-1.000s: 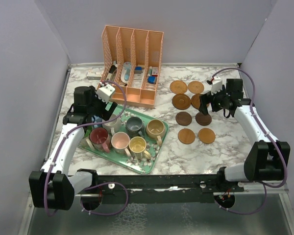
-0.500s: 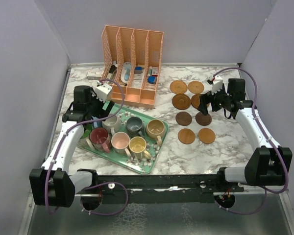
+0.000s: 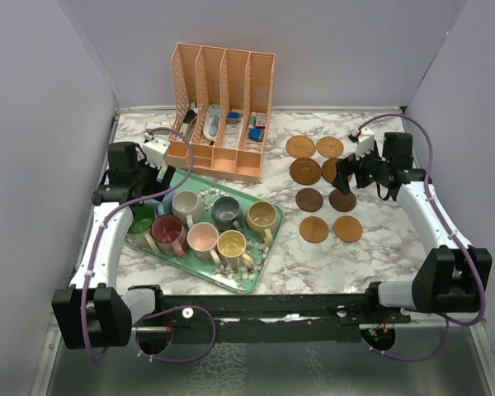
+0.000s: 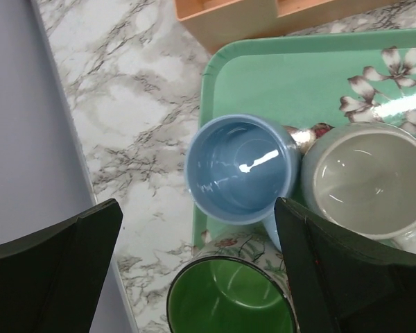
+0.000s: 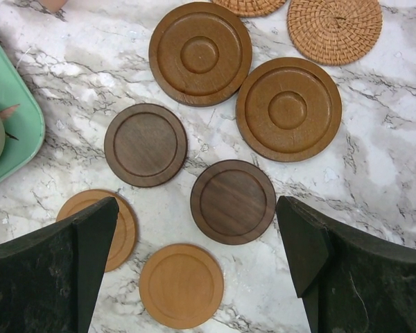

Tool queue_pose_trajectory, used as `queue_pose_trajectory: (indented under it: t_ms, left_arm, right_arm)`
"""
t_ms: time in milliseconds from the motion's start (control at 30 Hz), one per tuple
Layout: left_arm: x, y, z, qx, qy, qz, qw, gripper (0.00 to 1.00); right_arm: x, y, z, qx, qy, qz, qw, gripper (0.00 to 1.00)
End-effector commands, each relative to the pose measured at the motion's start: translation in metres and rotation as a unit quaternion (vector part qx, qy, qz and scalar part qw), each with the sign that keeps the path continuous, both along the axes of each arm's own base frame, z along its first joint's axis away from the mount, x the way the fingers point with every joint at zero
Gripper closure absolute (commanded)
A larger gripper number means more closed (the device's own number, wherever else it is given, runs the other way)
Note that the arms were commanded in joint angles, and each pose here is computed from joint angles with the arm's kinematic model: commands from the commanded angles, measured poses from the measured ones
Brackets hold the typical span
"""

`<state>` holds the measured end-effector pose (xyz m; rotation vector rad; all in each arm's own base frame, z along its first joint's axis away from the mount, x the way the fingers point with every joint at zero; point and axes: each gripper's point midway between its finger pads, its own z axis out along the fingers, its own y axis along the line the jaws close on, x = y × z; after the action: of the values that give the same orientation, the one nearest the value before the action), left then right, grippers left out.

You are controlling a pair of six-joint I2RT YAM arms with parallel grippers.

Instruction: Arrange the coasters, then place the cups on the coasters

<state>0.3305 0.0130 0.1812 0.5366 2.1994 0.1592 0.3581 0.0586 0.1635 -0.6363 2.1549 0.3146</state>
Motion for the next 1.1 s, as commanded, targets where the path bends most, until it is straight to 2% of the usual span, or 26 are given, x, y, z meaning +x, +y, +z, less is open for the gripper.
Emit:
queue_pose_trajectory:
  t_ms: [0, 200, 400, 533, 1067]
  left_arm:
    - [-0.002, 0.019, 0.016, 0.022, -0.007, 0.023, 0.999, 0.05]
    - [-0.029, 0.049, 0.02, 0.107, 0.043, 0.058, 0.992, 0.12]
    - [-0.071, 0.056, -0.011, 0.135, 0.147, 0.05, 0.979, 0.25]
    - [-0.078, 0.063, -0.032, 0.154, 0.19, 0.047, 0.969, 0.31]
    - [-0.061, 0.078, -0.069, 0.026, 0.238, 0.03, 0.97, 0.5]
  right_arm:
    - [0.001, 0.006, -0.004, 0.007, -0.003, 0.018, 1.0, 0.0]
    - [0.001, 0.009, -0.007, 0.011, 0.003, 0.023, 1.0, 0.0]
    - [0.0, 0.009, -0.011, 0.013, 0.011, 0.026, 1.0, 0.0]
    - [-0.001, 0.009, -0.012, 0.011, 0.013, 0.027, 0.999, 0.0]
    - [-0.002, 0.009, -0.016, 0.007, 0.018, 0.031, 0.999, 0.0]
